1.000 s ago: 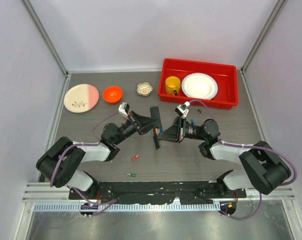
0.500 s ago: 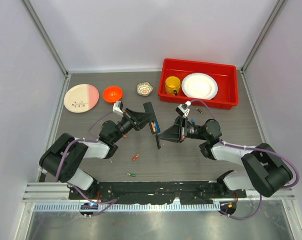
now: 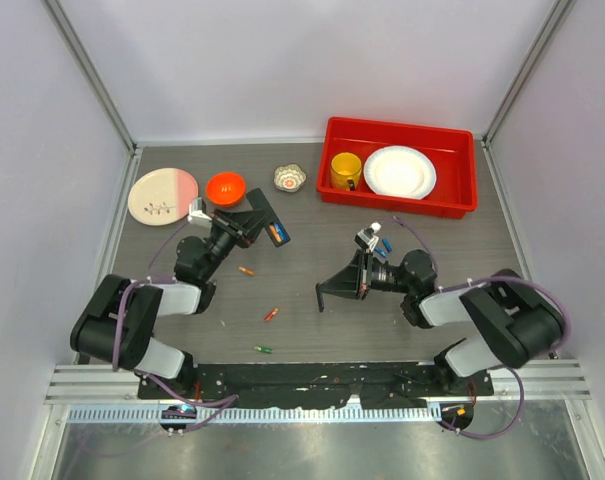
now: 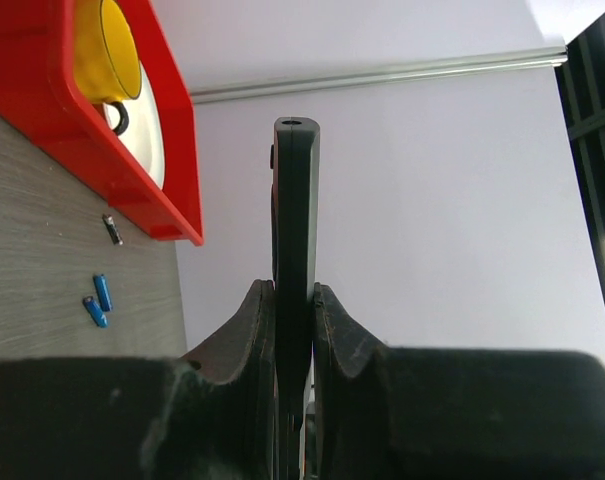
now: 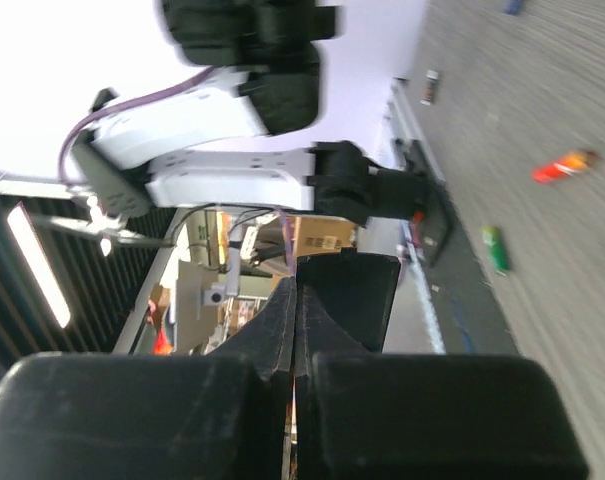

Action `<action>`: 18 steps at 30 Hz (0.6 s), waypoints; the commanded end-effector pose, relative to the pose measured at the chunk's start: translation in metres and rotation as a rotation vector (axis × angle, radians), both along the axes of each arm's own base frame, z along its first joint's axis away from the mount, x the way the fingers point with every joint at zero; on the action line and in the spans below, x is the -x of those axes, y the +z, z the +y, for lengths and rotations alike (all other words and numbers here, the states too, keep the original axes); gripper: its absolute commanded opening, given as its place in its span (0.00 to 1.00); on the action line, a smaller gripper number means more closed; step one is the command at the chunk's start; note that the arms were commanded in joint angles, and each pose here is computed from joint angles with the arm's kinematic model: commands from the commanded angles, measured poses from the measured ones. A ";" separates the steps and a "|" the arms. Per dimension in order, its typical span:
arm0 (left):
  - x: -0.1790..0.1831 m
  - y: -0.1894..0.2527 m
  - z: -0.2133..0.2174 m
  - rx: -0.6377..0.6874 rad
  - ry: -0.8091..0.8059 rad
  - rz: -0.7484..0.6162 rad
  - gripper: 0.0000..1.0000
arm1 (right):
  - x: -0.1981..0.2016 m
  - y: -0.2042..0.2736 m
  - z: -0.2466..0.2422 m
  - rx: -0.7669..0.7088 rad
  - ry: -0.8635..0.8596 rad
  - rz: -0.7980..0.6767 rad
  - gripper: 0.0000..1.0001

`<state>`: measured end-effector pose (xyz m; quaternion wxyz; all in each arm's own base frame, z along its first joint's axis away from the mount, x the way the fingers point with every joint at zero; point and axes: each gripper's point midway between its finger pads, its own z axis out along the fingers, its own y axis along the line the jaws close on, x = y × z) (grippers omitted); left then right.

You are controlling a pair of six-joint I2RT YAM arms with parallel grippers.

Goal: Load the batteries into the remote control
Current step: Place the battery cover at the center of the board.

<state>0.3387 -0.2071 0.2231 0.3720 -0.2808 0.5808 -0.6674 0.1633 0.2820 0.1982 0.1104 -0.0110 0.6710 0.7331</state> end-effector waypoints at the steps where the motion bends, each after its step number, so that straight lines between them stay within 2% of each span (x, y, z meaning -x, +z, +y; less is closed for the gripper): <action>1: 0.044 0.061 0.006 0.074 -0.051 -0.273 0.00 | 0.000 0.003 -0.005 -0.077 -0.062 -0.309 0.01; 10: 0.077 0.060 0.017 0.039 -0.044 -0.288 0.00 | -0.026 -0.046 -0.003 0.032 -0.130 -0.285 0.01; 14: 0.082 0.060 0.019 -0.013 -0.023 -0.302 0.00 | -0.034 -0.075 -0.010 0.096 -0.159 -0.226 0.01; 18: 0.082 0.054 0.020 -0.060 -0.010 -0.276 0.00 | -0.038 -0.085 -0.018 0.119 -0.185 -0.201 0.01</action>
